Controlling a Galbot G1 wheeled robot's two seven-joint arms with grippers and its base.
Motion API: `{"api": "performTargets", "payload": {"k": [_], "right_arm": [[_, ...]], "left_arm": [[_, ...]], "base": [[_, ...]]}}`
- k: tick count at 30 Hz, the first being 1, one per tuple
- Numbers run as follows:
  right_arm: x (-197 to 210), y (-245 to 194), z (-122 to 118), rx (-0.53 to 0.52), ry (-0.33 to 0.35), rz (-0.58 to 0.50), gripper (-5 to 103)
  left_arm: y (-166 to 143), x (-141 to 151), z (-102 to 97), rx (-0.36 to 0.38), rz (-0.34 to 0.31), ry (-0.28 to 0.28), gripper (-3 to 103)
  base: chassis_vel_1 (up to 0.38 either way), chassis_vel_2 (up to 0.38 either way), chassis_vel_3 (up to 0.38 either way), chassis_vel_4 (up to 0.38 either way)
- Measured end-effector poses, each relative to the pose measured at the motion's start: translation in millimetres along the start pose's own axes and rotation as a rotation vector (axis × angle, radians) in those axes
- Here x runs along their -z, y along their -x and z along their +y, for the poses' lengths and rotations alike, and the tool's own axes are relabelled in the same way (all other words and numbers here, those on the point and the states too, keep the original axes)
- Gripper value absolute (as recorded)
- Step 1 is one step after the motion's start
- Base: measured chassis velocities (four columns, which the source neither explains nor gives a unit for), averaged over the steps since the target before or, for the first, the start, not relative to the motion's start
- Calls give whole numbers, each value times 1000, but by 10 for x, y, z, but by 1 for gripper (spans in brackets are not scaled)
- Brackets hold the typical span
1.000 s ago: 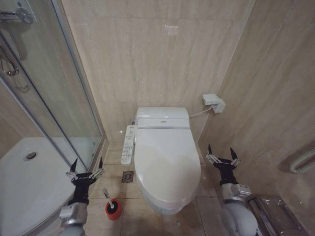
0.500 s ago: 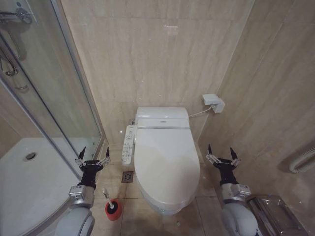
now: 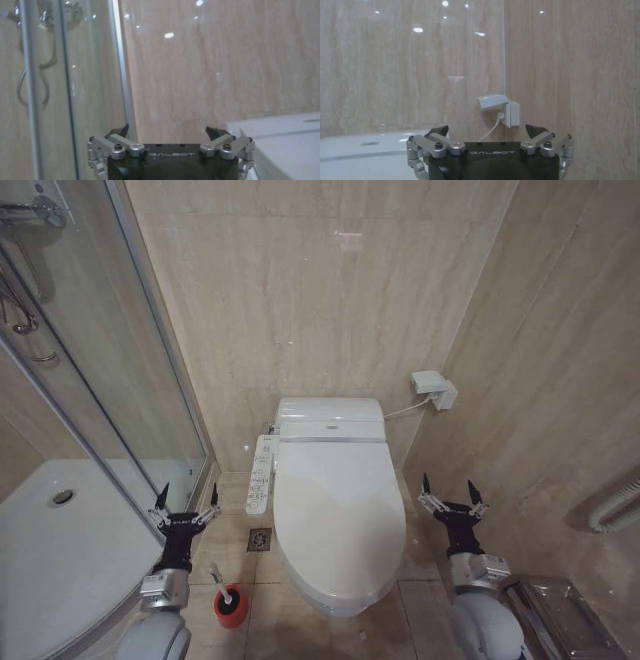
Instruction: Open the toilet lid, clean the toilet bowl with a toilet brush, close the toilet lid, and flush.
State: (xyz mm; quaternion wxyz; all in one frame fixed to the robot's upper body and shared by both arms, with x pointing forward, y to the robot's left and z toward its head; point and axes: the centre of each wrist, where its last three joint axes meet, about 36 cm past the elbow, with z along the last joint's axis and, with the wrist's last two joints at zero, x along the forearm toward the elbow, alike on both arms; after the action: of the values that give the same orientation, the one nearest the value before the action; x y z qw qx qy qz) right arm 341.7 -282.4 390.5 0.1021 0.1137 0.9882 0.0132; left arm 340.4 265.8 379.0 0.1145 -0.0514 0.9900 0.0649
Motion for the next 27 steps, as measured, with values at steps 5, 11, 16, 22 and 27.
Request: {"api": "performTargets", "payload": {"k": [5,11,16,22,27], "right_arm": [[0,0,0,0,0,0,100],[0,0,0,0,-1,0,100],[0,-1,0,0,-1,0,100],[0,-1,0,0,-1,0,100],[1,2,0,0,-1,-1,100]], "left_arm": [[28,-4,-12,13,-3,-8,100],[25,47,-52,9,-22,1,100],[10,33,-62,9,-20,1,100],[14,5,-74,9,-18,-1,100],[20,-30,-113,4,-16,-3,100]], "base": [[0,0,0,0],[0,0,0,0],[-7,11,11,-8],[-100,107,129,-124],[-128,143,130,-134]]}}
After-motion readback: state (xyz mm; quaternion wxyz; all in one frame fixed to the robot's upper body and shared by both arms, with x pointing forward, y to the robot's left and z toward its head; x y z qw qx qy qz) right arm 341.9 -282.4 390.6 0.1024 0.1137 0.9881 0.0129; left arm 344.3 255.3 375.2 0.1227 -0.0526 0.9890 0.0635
